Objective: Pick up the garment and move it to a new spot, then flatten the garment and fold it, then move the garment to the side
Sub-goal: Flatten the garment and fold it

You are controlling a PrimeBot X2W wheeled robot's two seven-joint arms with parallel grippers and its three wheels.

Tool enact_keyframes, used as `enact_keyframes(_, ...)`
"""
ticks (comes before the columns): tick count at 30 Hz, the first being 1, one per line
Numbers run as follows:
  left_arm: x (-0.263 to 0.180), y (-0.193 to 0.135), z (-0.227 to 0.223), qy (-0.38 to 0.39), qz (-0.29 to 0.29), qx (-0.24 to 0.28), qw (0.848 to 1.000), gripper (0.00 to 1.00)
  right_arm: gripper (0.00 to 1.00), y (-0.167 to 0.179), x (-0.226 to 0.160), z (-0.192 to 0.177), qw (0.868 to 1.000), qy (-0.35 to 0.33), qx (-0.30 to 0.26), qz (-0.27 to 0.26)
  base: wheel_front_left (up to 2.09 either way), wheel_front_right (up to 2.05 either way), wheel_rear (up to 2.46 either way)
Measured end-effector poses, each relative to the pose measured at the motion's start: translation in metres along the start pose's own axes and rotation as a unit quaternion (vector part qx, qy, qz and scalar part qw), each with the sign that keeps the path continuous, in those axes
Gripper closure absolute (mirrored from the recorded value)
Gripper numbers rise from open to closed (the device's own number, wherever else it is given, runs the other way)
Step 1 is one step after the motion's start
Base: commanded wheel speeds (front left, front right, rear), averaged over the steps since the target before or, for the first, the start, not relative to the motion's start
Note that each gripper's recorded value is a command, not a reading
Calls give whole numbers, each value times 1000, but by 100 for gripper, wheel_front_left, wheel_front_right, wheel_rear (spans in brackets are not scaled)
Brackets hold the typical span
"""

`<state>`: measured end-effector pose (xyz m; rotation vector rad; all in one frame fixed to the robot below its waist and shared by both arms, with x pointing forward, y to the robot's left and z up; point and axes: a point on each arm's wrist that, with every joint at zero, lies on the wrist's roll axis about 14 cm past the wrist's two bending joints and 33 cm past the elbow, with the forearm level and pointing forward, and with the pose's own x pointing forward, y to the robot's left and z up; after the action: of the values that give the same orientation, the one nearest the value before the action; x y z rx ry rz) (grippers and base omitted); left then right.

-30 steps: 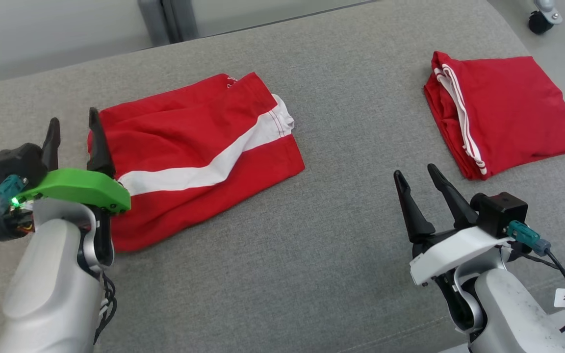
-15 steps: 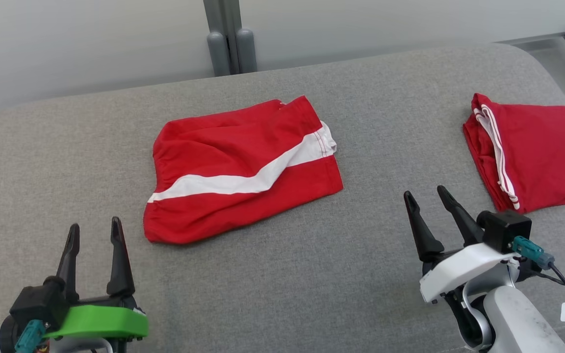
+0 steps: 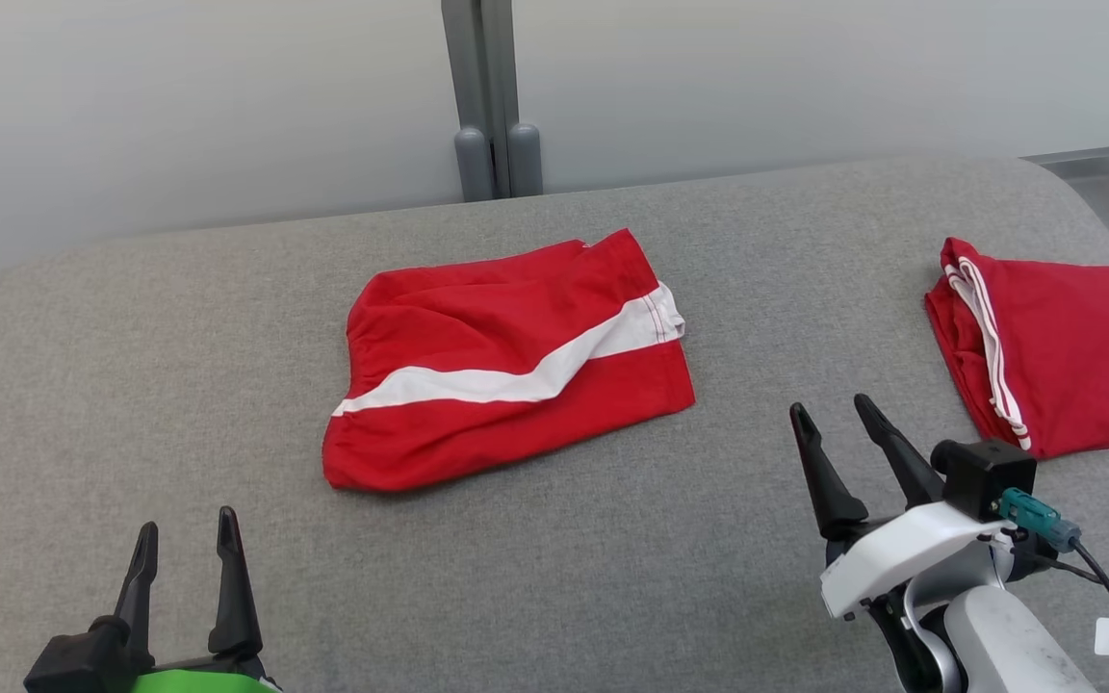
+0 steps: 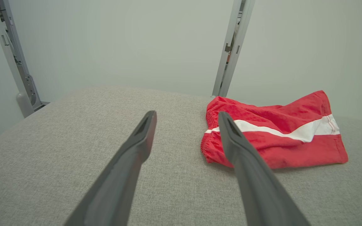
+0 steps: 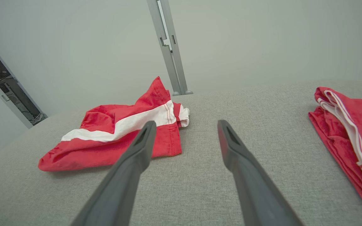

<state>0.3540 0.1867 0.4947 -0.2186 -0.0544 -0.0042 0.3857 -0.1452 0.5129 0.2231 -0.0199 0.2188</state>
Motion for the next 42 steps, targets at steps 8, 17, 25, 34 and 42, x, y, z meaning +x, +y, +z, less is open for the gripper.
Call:
enact_keyframes(8,-2,1,-2,2,2,-9,1000,0,0,1,0,1,1000,-3,2,1,0,0,0)
enact_keyframes(17,-2,0,-8,12,2,-14,1000,0,0,0,0,-3,1000,5,4,-1,0,0,0)
enact_keyframes(25,21,-11,-37,65,-15,-16,998,0,0,6,31,-1,999,43,-15,25,0,0,0)
enact_keyframes(34,98,-21,-54,171,-23,-6,985,0,0,24,96,-9,988,140,-16,63,0,0,0)
enact_keyframes(42,125,-32,-93,278,-40,16,960,0,0,32,129,-35,977,201,-10,77,0,0,0)
